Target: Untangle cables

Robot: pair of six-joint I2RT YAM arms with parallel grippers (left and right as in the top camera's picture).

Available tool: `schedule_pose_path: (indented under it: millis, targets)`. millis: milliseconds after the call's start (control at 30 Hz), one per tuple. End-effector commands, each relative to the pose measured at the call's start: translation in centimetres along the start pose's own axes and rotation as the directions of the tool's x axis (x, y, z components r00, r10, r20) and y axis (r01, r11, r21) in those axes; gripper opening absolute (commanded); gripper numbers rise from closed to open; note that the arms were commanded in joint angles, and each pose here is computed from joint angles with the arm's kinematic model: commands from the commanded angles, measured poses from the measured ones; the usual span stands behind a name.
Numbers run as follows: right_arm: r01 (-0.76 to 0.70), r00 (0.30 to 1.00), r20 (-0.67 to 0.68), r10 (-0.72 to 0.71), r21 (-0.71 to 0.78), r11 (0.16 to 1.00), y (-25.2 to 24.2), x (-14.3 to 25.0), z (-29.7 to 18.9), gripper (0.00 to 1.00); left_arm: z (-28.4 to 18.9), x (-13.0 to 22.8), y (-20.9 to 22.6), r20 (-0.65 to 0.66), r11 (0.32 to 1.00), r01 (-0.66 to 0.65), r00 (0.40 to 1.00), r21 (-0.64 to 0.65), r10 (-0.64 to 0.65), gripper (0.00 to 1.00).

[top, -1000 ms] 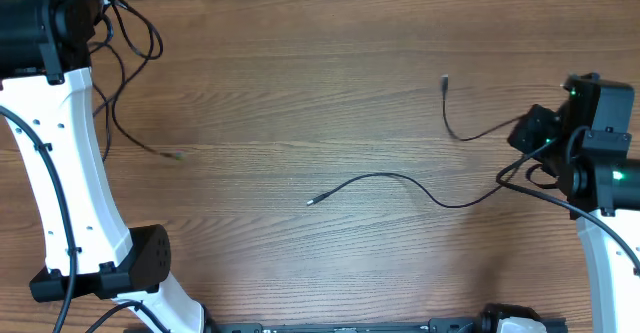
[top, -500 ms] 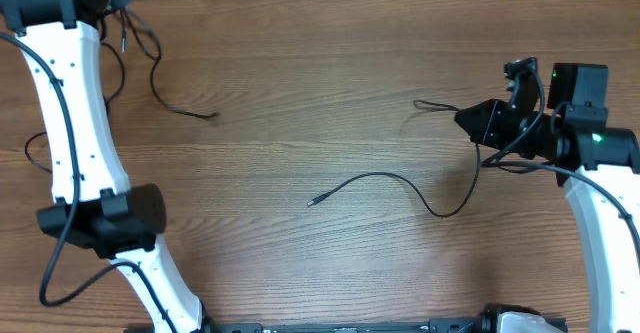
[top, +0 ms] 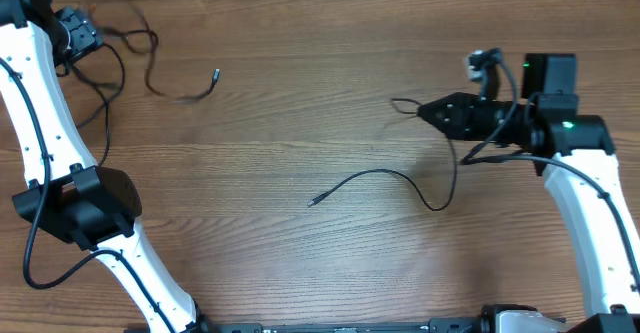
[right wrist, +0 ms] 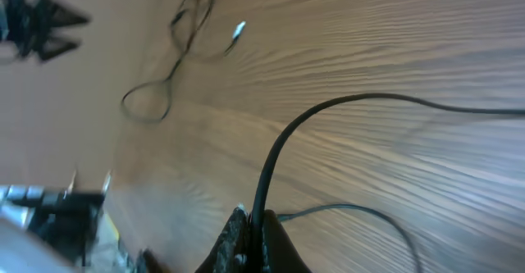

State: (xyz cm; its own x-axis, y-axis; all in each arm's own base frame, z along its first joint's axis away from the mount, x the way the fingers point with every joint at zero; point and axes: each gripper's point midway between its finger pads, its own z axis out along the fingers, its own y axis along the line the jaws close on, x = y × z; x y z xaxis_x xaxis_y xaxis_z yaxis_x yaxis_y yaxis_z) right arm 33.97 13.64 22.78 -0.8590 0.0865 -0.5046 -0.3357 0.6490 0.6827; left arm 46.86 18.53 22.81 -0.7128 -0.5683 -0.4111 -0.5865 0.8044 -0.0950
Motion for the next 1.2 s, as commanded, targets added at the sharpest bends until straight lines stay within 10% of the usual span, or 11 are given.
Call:
schedule_pose_path:
  millis: [0,200,633,667,767,867,1167]
  targets:
    - [0.025,0.998,-0.054,-0.030,-0.078,0.997,2.6,0.9,2.4,0.04,-0.5,1.4,-3.4,-0.062,0.980,-0.042,0.997,0.196,0.055,0.78]
    - [-0.040,0.995,-0.101,0.020,-0.201,0.979,7.3,1.0,8.3,0.04,-1.7,2.5,-5.3,-0.091,0.951,-0.065,0.991,0.302,0.097,0.67]
    - [0.211,0.956,-0.084,-0.283,-0.477,0.853,17.7,4.0,19.9,0.04,-7.7,5.3,-6.6,-0.112,0.896,-0.094,0.981,0.434,0.157,0.75]
    - [0.218,0.950,-0.094,-0.297,-0.478,0.851,17.7,4.6,20.1,0.07,-7.7,5.7,-6.5,-0.128,0.898,-0.088,0.979,0.431,0.157,0.75]
    - [0.234,0.941,-0.110,-0.319,-0.468,0.852,17.1,5.2,20.2,0.65,-7.8,6.3,-6.7,-0.150,0.899,-0.085,0.975,0.431,0.164,0.76]
    - [0.210,0.947,-0.124,-0.297,-0.461,0.862,16.2,4.7,19.9,1.00,-7.9,6.9,-7.1,-0.163,0.896,-0.091,0.970,0.436,0.178,0.76]
    - [-0.078,0.979,-0.204,0.030,-0.232,0.970,5.8,0.9,16.9,1.00,-7.7,10.4,-11.1,-0.191,0.853,-0.214,0.922,0.477,0.338,0.64]
